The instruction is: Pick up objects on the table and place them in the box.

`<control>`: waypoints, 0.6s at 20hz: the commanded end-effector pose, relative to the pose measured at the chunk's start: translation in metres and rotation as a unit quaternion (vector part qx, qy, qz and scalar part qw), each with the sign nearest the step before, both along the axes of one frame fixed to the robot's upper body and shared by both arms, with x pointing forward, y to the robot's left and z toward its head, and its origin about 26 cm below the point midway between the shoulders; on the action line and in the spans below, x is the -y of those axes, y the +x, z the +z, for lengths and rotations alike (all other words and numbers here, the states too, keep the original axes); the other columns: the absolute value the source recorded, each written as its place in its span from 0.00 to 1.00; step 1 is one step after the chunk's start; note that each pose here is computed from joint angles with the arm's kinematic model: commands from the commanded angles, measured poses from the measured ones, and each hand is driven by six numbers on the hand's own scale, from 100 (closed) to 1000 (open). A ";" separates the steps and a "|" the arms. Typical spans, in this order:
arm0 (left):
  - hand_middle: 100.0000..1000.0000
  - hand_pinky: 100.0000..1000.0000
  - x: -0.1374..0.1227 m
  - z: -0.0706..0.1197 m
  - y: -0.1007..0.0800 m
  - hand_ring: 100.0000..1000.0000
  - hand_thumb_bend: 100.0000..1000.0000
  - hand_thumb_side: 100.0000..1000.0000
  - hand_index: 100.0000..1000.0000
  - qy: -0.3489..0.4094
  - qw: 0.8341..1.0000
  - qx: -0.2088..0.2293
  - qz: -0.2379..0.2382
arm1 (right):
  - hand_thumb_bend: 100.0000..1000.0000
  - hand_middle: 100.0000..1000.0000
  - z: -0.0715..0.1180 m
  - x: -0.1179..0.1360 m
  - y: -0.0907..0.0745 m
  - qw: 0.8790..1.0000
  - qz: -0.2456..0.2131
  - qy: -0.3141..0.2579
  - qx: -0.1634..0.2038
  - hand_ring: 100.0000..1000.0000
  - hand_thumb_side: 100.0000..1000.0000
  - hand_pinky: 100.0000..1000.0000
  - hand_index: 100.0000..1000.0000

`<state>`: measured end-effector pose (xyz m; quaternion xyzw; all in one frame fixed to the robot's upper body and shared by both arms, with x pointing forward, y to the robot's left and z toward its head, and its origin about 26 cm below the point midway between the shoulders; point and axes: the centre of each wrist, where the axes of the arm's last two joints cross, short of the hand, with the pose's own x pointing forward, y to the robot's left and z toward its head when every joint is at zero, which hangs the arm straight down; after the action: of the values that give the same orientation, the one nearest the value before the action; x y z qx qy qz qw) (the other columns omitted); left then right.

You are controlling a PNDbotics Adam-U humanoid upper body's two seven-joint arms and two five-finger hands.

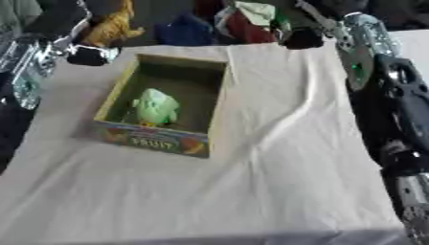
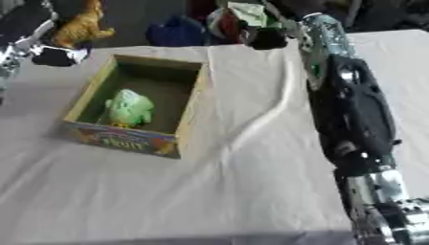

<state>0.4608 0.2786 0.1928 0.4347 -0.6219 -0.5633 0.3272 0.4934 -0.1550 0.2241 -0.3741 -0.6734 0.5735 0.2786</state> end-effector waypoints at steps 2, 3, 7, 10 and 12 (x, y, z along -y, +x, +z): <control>0.23 0.46 0.025 0.000 0.003 0.29 0.07 0.36 0.33 0.013 0.999 -0.004 -0.031 | 0.00 0.82 0.014 -0.005 -0.002 1.000 0.010 0.010 0.017 0.75 0.48 0.71 0.89; 0.23 0.47 0.030 -0.005 0.004 0.30 0.09 0.37 0.33 0.014 0.999 -0.009 -0.032 | 0.00 0.82 0.014 -0.007 -0.002 1.000 0.013 0.011 0.016 0.75 0.48 0.71 0.89; 0.28 0.49 0.045 -0.027 0.007 0.33 0.16 0.37 0.38 0.020 0.999 -0.017 -0.030 | 0.00 0.82 0.013 -0.013 -0.003 1.000 0.022 0.015 0.015 0.75 0.49 0.71 0.88; 0.32 0.52 0.050 -0.040 0.008 0.37 0.19 0.37 0.42 0.034 0.999 -0.019 -0.031 | 0.00 0.82 0.013 -0.016 -0.004 0.999 0.026 0.016 0.013 0.75 0.50 0.71 0.88; 0.43 0.57 0.049 -0.047 0.007 0.46 0.32 0.39 0.54 0.045 0.998 -0.030 -0.033 | 0.00 0.82 0.013 -0.016 -0.004 0.999 0.025 0.017 0.014 0.75 0.50 0.71 0.88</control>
<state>0.4657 0.2285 0.1359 0.4005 -0.6002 -0.6136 0.3207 0.4908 -0.1397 0.2209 -0.3508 -0.6870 0.5734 0.2759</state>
